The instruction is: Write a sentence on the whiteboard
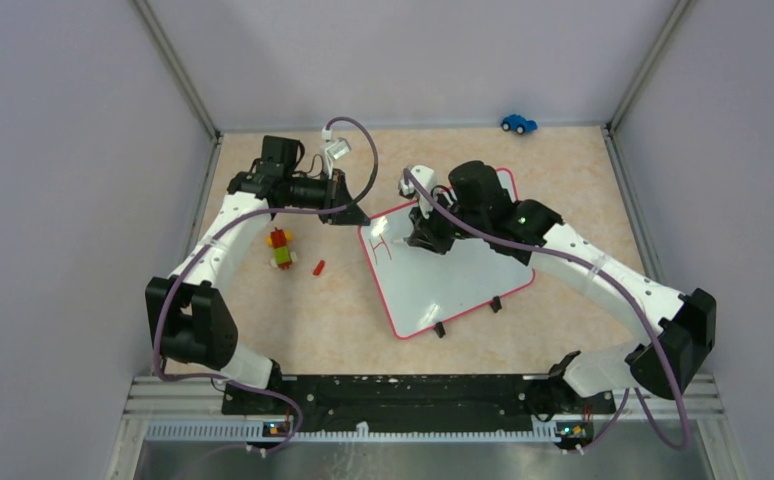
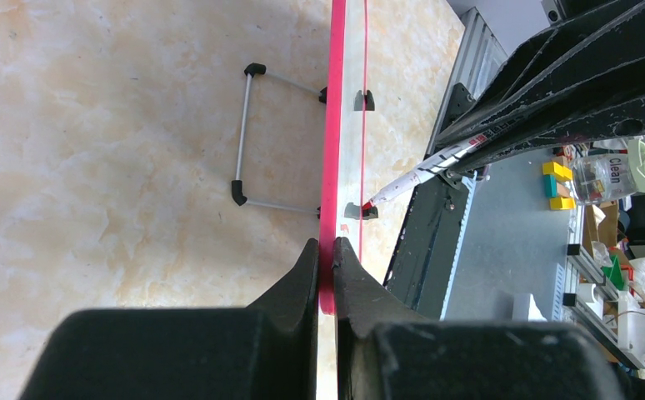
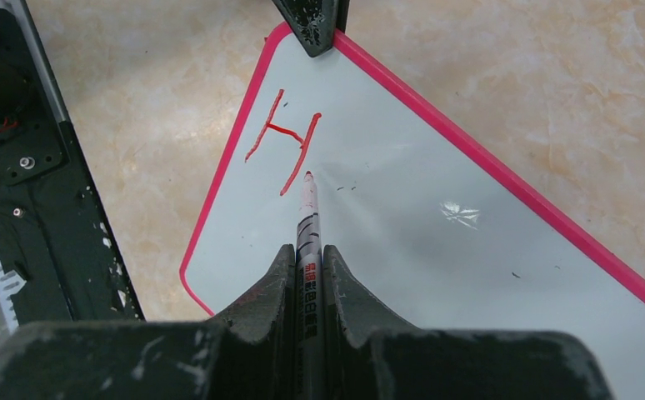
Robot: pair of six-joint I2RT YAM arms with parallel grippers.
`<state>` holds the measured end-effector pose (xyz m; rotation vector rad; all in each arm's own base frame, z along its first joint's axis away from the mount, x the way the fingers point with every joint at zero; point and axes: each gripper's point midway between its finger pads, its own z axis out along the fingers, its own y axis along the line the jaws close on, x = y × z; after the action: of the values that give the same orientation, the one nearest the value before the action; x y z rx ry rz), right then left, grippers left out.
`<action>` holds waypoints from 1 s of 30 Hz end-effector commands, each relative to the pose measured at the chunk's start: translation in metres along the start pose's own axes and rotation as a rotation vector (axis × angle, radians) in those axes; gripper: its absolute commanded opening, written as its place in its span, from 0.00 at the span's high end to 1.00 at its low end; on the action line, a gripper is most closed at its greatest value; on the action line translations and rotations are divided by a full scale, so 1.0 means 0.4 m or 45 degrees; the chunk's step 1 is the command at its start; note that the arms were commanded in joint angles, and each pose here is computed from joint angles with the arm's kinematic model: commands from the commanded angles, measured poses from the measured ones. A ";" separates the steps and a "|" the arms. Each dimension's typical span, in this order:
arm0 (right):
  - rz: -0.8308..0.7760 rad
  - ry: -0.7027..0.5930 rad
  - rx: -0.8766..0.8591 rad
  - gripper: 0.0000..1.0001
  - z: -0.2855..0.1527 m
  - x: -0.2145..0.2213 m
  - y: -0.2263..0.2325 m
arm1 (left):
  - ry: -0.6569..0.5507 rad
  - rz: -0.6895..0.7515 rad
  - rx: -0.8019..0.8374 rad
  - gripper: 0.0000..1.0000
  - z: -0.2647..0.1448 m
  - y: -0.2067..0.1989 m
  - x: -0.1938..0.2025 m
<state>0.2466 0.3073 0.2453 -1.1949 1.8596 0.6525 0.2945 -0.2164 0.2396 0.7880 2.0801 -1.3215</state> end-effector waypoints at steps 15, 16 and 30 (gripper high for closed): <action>-0.001 -0.054 -0.010 1.00 -0.018 -0.032 0.003 | 0.042 0.026 0.010 1.00 0.017 -0.019 0.021; -0.001 -0.052 -0.008 1.00 -0.018 -0.032 0.002 | 0.041 0.027 0.007 1.00 0.016 -0.019 0.021; 0.015 -0.044 0.087 1.00 -0.008 -0.033 -0.034 | 0.040 0.030 0.011 1.00 0.016 -0.023 0.020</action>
<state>0.2481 0.3049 0.2436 -1.1865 1.8731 0.6351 0.2932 -0.2174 0.2406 0.7940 2.0776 -1.3173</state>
